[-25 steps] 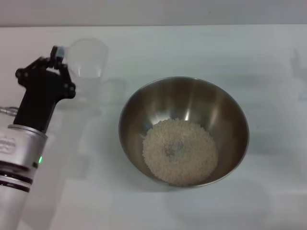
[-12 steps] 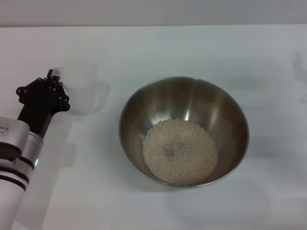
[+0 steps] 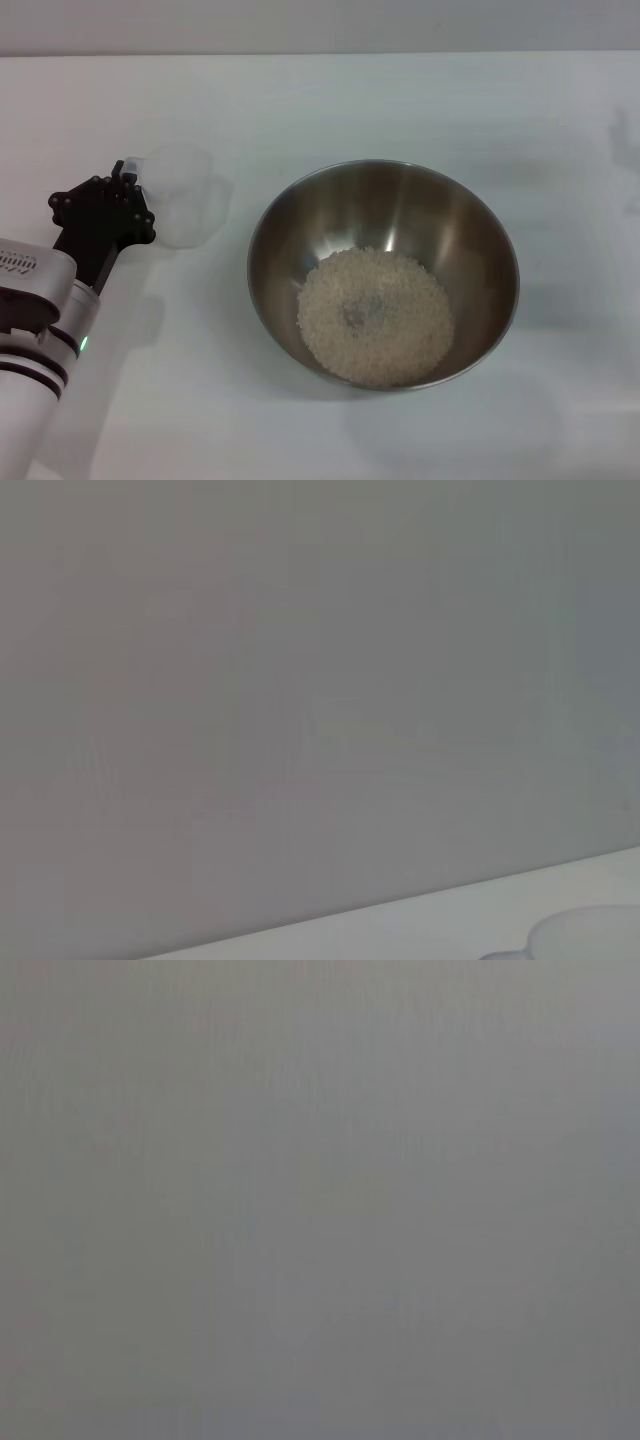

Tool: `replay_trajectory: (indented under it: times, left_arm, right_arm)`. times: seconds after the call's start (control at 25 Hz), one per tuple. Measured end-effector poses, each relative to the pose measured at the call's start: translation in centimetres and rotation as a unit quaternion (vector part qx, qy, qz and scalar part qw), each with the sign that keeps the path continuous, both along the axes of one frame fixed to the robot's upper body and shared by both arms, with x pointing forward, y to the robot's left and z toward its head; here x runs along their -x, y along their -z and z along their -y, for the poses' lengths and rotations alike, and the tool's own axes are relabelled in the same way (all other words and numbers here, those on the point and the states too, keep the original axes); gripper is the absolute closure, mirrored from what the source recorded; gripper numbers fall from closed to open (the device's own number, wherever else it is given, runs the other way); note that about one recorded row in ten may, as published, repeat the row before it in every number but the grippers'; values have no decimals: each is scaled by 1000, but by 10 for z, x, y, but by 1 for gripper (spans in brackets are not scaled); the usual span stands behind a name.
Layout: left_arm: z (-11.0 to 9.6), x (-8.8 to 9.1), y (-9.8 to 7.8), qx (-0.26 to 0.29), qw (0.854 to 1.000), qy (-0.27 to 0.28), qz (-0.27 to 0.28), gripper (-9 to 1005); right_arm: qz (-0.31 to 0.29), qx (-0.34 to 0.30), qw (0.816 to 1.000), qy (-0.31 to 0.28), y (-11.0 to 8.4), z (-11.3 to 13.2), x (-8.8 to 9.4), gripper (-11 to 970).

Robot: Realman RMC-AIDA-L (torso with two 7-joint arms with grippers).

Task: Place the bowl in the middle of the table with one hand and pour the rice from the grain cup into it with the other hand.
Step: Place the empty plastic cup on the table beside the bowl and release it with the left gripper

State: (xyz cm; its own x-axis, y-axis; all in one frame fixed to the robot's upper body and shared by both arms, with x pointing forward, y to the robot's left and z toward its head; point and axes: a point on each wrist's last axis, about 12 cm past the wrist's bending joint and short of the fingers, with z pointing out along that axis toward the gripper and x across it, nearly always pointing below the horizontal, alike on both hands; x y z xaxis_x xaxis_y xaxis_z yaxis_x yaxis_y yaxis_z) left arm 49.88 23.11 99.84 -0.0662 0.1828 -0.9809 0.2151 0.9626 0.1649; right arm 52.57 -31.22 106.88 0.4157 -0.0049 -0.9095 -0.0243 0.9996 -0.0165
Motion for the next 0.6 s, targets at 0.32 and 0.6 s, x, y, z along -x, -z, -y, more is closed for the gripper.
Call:
replay_trajectory:
  times: [0.32,0.6]
  left_arm:
    - [-1,4,2,3,1000,2,-4,914]
    - [-6,14,7,5,1000,-5,-11,727]
  right_arm:
    - [0,2,1000,0,0,1,-1,435]
    - [-1,4,1000,-2,-1,1,-2,435]
